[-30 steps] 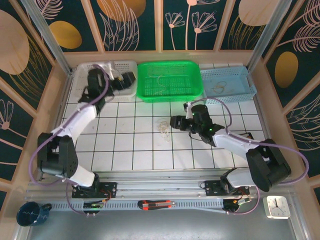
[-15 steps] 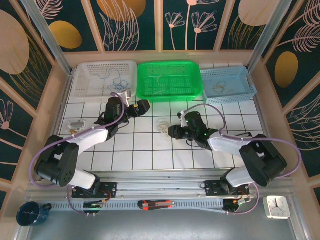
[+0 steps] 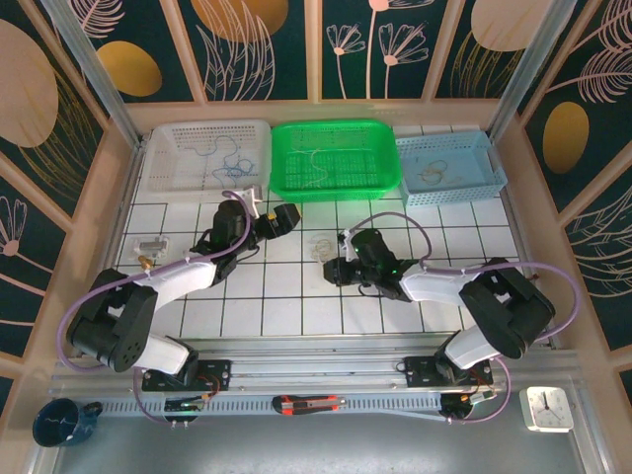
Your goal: Untangle the cables
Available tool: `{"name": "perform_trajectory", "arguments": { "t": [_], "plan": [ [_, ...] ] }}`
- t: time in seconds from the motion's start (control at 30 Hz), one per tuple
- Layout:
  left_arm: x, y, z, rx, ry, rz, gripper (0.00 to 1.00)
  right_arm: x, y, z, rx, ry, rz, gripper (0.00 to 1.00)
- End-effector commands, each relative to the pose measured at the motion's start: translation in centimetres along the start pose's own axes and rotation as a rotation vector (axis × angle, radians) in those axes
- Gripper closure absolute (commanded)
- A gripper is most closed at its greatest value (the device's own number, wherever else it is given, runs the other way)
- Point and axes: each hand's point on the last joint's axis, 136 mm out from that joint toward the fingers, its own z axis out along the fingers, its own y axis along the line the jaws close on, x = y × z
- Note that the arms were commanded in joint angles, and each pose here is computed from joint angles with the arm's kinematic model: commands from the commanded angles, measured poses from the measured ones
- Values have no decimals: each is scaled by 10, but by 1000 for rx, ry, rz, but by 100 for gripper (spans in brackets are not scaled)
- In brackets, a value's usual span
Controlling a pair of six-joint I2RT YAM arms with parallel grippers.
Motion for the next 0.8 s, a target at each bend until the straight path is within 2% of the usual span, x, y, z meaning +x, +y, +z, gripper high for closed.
{"name": "perform_trajectory", "arguments": {
  "t": [0.0,0.17,0.37,0.53,0.77],
  "plan": [
    [-8,-8,-6,26,-43,7,1,-11,6,6,8,-32,5,78],
    [-7,-8,-7,28,-42,9,1,-14,-3,13,62,-38,16,66],
    [-6,-9,-7,34,-41,13,1,-27,-11,23,123,-66,7,65],
    [-9,-12,-7,41,-44,18,1,-30,-15,29,148,-67,0,73],
    [-10,-16,-10,57,-49,24,1,-31,-15,19,148,-70,-10,100]
  ]
}}
